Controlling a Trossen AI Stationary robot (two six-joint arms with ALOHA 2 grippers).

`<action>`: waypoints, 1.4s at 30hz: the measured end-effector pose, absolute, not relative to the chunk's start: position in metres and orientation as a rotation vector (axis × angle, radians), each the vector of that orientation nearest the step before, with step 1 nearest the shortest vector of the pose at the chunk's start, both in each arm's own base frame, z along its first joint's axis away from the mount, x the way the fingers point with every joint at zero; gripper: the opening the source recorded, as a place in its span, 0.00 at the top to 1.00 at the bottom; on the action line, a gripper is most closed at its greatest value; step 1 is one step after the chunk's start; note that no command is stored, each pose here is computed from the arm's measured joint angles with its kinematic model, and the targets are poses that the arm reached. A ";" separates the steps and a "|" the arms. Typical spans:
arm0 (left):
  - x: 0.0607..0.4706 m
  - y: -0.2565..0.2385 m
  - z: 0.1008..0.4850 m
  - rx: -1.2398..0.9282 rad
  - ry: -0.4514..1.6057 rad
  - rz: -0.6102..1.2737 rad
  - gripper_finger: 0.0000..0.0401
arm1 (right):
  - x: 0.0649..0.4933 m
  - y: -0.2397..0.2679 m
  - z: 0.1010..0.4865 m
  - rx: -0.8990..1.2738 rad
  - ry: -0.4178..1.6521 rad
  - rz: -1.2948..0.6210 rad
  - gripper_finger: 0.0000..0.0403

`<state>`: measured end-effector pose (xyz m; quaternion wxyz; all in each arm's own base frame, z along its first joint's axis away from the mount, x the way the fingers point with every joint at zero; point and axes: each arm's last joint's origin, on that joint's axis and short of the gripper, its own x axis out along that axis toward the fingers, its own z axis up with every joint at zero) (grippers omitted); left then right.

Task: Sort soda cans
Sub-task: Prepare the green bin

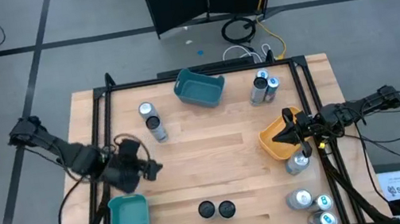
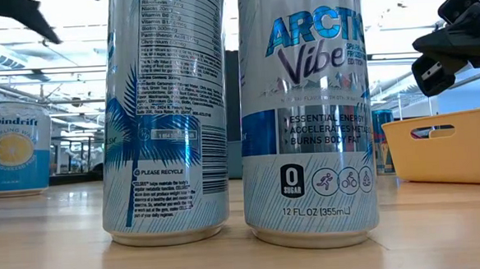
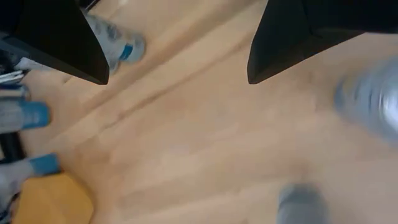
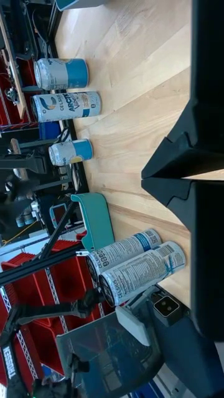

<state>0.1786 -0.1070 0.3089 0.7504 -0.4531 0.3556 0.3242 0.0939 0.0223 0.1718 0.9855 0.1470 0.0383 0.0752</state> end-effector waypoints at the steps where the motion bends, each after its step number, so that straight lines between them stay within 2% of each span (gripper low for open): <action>1: 0.177 -0.113 0.306 -1.002 0.792 0.714 0.03 | 0.094 0.022 0.172 0.295 0.077 0.151 1.00; 15: 0.167 -0.186 0.266 -1.191 1.042 0.815 0.03 | 0.094 0.022 0.172 0.295 0.077 0.151 1.00; 30: 0.183 -0.219 0.218 -1.080 1.133 0.892 0.03 | 0.094 0.022 0.172 0.295 0.077 0.151 1.00; 35: 0.185 -0.224 0.208 -1.087 1.174 0.926 0.11 | 0.094 0.022 0.172 0.296 0.077 0.151 1.00; 42: 0.191 -0.228 0.197 -1.114 1.188 0.960 0.31 | 0.094 0.022 0.172 0.295 0.077 0.151 1.00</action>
